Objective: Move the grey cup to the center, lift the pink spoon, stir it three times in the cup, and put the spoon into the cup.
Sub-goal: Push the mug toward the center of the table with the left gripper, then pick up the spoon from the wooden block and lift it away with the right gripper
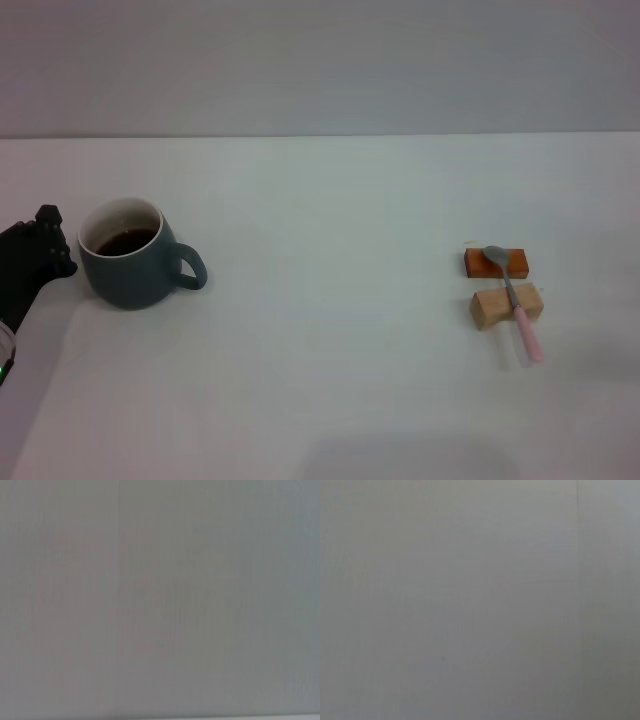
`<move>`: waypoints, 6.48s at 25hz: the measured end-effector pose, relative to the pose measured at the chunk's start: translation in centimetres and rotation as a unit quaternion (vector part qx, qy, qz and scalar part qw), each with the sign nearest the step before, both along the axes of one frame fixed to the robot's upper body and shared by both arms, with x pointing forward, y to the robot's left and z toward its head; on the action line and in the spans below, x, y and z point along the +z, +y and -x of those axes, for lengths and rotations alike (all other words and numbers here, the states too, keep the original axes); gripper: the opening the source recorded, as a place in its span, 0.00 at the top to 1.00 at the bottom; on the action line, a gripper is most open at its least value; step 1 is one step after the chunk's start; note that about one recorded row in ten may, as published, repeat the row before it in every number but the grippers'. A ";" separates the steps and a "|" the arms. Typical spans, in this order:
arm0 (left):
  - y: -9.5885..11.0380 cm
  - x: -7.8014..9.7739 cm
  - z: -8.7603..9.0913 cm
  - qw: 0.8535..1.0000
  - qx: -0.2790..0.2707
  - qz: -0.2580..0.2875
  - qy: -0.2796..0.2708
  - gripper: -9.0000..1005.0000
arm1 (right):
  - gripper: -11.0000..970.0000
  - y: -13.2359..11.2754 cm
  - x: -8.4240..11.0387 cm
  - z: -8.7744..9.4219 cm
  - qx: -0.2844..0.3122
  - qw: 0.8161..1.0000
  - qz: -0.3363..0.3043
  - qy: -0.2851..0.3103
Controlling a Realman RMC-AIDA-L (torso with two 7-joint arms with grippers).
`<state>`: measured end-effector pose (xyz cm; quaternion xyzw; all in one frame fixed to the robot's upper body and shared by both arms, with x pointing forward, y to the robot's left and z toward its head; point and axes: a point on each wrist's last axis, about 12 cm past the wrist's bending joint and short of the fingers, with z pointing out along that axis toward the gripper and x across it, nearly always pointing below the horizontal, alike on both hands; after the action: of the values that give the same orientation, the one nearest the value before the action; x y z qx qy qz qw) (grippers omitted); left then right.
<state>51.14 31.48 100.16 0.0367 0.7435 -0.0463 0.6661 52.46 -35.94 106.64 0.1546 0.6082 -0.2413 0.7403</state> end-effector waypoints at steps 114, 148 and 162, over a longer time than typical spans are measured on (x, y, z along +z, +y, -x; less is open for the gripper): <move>-6.4 2.3 -3.3 0.992 -0.116 0.058 0.003 0.99 | 0.47 3.0 -0.8 2.7 0.076 0.997 0.018 0.025; 1.7 3.7 -1.6 0.993 0.049 0.066 -0.085 0.99 | 0.47 17.0 -2.4 12.6 0.312 0.933 -0.101 0.149; 2.4 3.8 -1.5 0.992 0.064 0.068 -0.089 0.99 | 0.47 16.5 -3.9 13.1 0.328 0.914 -0.122 0.207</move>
<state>52.65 33.85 104.00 -0.0526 0.6772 -0.0506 0.7322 39.38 -19.45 102.75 -0.0181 0.7893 0.0642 0.6104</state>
